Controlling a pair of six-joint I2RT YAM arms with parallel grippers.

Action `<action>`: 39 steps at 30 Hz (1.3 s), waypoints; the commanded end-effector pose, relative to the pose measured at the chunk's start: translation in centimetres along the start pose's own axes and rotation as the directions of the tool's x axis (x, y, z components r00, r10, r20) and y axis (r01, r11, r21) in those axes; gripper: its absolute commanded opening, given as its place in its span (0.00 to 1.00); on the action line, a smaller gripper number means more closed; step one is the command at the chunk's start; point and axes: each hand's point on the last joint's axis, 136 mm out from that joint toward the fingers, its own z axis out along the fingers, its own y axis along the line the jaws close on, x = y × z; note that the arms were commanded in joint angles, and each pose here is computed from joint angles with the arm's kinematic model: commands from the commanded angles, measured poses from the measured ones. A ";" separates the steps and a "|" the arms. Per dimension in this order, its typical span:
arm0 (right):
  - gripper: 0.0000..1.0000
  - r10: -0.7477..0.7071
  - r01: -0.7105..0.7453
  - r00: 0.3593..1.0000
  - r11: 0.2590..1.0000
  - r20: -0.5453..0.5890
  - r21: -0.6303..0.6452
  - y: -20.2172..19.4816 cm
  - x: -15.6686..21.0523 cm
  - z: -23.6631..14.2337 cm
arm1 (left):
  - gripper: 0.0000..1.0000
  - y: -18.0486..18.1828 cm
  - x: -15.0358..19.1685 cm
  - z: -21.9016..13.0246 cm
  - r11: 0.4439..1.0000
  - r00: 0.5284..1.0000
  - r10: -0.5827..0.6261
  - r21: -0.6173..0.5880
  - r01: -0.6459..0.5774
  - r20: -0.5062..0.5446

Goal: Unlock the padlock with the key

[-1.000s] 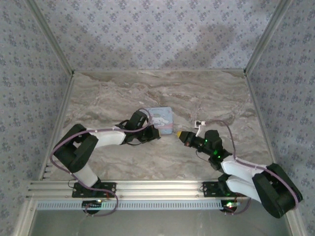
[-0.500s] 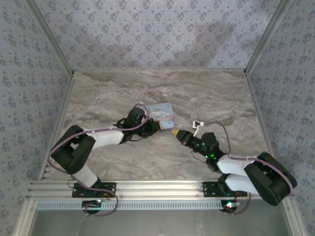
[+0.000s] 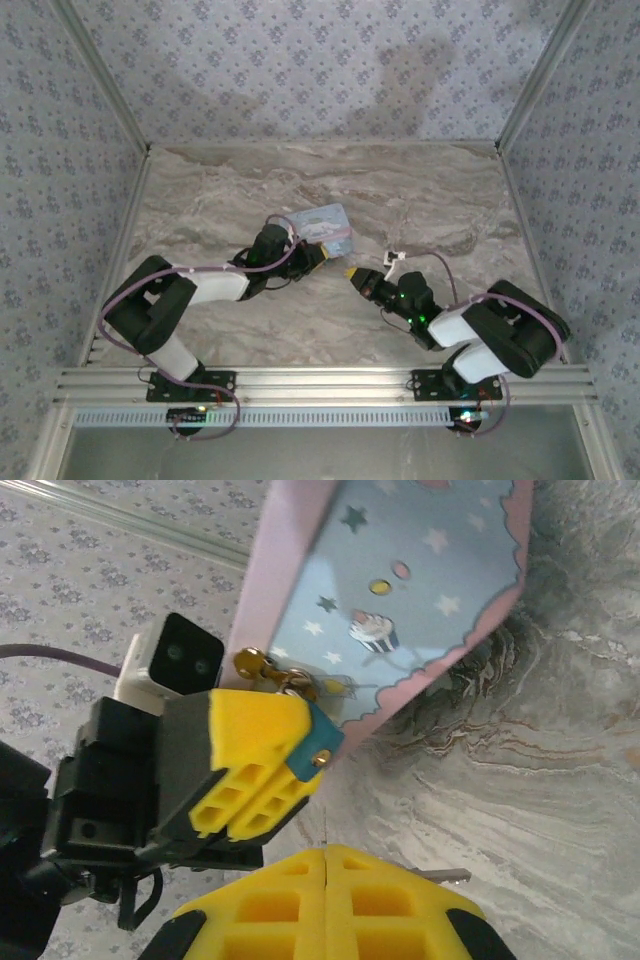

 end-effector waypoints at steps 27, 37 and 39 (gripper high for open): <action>0.00 0.001 0.009 0.998 0.989 0.066 -0.147 4.0 -2.4 1.3 | 0.00 -4.3 -1.3 -1.1 0.964 0.993 -0.109 0.250 0.093 0.049; 0.00 0.000 0.011 0.997 0.989 0.072 -0.150 4.1 -2.8 1.3 | 0.00 -4.4 -1.2 -1.2 0.957 0.991 -0.127 0.267 0.110 0.047; 0.00 -0.001 0.012 0.997 0.988 0.072 -0.153 4.2 -2.9 1.4 | 0.00 -4.3 -1.1 -1.2 0.957 0.991 -0.130 0.268 0.114 0.042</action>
